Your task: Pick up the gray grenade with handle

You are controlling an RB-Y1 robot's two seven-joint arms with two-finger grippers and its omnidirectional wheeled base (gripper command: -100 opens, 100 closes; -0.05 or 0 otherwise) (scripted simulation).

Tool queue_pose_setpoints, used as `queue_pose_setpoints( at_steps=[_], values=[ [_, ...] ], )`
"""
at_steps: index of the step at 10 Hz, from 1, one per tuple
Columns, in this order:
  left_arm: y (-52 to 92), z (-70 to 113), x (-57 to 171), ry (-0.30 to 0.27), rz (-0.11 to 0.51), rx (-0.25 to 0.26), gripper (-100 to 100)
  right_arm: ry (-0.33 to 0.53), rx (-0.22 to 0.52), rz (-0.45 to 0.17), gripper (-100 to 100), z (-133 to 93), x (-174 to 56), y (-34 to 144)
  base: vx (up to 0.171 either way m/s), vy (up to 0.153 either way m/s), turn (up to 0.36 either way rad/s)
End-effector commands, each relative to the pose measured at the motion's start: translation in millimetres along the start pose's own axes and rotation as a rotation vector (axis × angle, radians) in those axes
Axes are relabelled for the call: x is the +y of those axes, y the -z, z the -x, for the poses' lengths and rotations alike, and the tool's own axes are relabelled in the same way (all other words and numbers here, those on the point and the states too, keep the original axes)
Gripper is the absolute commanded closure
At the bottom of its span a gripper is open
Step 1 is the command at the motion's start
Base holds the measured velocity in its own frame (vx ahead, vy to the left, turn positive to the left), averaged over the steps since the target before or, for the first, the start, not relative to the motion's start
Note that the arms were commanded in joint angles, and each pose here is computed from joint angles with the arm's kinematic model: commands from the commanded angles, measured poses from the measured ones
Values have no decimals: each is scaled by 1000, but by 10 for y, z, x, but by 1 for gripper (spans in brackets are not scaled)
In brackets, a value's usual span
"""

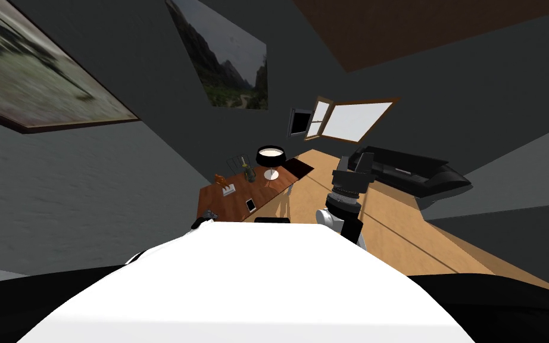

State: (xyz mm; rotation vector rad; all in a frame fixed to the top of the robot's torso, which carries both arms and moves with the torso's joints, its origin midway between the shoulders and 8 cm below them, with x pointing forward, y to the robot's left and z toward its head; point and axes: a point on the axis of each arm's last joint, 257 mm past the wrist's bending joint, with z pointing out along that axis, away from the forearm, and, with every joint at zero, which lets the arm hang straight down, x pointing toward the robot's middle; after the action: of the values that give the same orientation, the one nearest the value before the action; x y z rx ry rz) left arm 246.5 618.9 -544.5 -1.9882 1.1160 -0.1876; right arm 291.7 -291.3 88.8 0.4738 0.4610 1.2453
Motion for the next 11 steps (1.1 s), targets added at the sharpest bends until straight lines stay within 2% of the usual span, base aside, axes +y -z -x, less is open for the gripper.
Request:
queue_pose_setpoints(
  at_steps=[1,5,6,7,10,11],
  values=[
    [0,0,0,0,0,0,100,0,0,0,0,0,0,0,0,0,0],
    [1,-1,8,-1,1,0,100,0,0,0,0,0,0,0,0,0,0],
    [2,-1,8,-1,2,0,0,0,0,0,0,0,0,0,0,0,0],
    [-52,62,-137,5,2,-5,100,0,0,0,0,0,0,0,-72,-64,-46],
    [-59,72,-160,8,-1,-6,100,0,0,0,0,0,0,0,-70,-76,-8],
    [-57,69,-144,7,4,-6,0,0,0,0,0,0,0,0,-7,-8,2]
  ],
)
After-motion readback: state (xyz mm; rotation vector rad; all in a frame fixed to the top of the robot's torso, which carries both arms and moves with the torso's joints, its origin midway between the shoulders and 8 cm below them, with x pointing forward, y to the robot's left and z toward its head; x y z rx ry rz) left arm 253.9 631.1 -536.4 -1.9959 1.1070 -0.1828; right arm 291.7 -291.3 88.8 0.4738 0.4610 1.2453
